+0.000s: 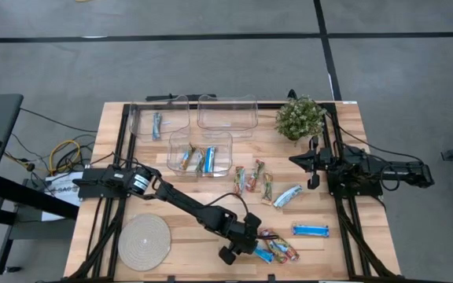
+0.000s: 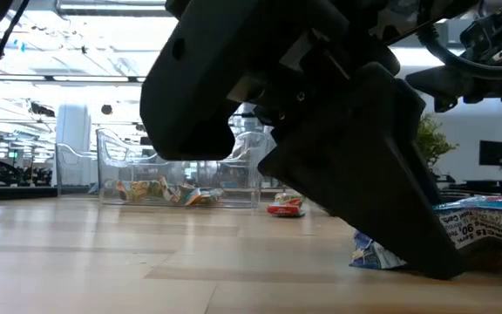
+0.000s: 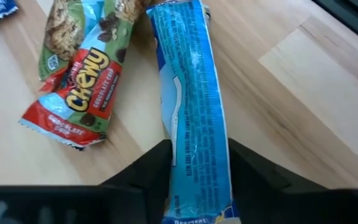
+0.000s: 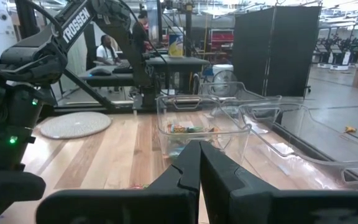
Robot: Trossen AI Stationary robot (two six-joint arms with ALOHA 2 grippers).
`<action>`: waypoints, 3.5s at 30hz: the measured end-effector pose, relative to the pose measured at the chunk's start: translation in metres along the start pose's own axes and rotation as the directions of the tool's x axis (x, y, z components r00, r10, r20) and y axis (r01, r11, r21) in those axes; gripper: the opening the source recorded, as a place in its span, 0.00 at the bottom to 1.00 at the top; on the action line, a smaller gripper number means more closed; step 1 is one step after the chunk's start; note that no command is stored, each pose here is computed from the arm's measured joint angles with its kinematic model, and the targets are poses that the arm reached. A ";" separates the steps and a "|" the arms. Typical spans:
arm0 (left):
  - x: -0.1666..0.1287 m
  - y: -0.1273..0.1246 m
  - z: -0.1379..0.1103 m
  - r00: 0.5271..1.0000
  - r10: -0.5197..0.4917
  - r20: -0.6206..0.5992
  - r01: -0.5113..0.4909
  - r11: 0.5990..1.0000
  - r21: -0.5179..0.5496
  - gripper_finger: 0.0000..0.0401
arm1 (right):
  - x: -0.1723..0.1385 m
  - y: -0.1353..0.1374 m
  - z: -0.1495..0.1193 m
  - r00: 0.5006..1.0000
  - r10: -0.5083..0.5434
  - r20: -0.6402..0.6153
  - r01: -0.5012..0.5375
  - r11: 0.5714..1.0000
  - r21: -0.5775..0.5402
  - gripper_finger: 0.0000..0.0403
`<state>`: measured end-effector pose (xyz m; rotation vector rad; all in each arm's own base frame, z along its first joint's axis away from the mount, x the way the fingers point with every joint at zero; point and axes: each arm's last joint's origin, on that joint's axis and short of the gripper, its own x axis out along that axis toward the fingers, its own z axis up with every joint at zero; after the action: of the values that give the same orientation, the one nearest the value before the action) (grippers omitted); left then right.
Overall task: Pick and place Granola Bars by type
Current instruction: Put the blue granola bar into the top left transparent bin
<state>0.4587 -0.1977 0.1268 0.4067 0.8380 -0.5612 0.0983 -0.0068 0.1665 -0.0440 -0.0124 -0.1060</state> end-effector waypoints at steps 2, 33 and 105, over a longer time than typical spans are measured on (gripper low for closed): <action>0.000 0.000 0.000 1.000 -0.003 0.001 0.003 1.000 -0.004 0.28 | 0.000 0.000 0.000 1.000 0.000 0.000 0.000 1.000 0.000 0.00; -0.114 0.040 0.016 0.985 0.167 0.037 -0.158 0.969 -0.188 0.20 | 0.000 0.000 0.000 1.000 0.000 0.000 0.000 1.000 0.000 0.00; -0.438 0.123 -0.215 0.367 0.482 -0.795 -0.648 -0.481 -0.591 0.18 | 0.000 0.000 0.000 1.000 0.000 0.000 0.000 1.000 0.000 0.00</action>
<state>0.1732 0.1479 0.3553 -0.4988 0.7222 1.3823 0.0983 -0.0068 0.1664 -0.0441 -0.0124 -0.1063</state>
